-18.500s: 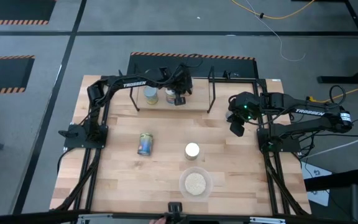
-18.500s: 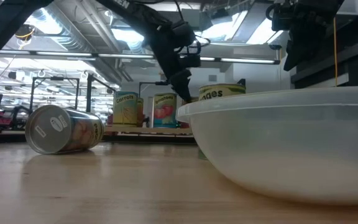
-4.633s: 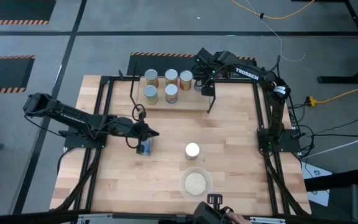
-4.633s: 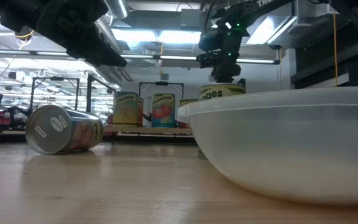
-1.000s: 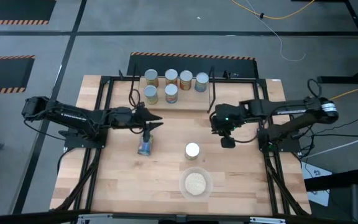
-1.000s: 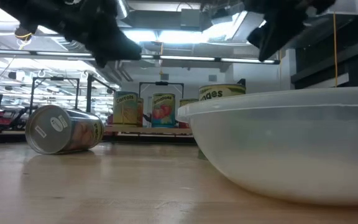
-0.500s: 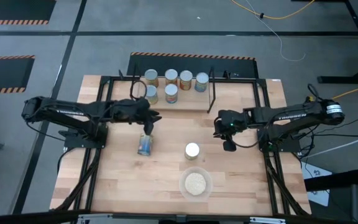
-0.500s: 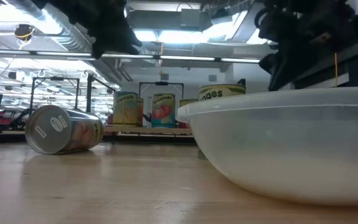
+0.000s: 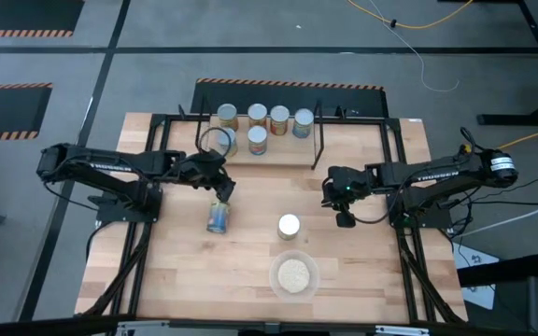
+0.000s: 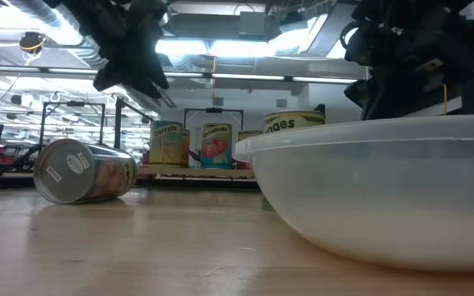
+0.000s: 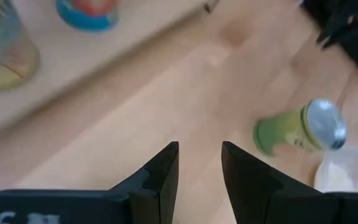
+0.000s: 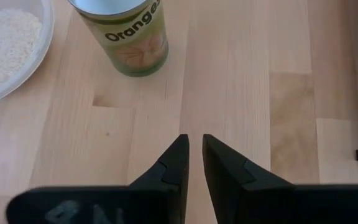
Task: Pick and place cans onto a shelf
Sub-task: Put the canned peaches on the shelf
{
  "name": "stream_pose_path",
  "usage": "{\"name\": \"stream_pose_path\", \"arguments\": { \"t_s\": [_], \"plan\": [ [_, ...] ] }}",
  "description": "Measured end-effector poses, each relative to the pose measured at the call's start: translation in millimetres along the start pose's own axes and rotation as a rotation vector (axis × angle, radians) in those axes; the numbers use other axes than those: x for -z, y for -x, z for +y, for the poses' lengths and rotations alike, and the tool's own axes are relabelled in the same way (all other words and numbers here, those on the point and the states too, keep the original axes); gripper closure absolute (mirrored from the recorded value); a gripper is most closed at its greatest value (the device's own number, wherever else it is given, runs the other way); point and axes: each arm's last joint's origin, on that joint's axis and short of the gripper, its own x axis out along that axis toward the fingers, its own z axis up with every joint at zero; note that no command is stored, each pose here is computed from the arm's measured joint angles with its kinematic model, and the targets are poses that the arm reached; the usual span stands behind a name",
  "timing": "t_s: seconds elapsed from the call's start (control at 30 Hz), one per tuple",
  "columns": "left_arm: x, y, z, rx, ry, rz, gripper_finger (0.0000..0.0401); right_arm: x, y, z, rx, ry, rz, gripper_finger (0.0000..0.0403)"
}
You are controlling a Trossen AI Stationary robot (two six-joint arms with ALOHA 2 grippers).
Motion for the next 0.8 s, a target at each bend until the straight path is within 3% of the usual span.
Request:
{"name": "stream_pose_path", "arguments": {
  "t_s": [0.33,0.8],
  "plan": [
    [12.9,-46.0,-4.8,0.020,-0.012,0.185,0.0287,-2.9,0.0,-0.2,0.001,0.025,-0.029,0.0350],
    [18.8,-73.6,-5.5,-0.143,-0.096,0.348,0.0287,-3.1,0.0,-0.1,0.000,0.025,-0.032,0.0350]
  ]
}}
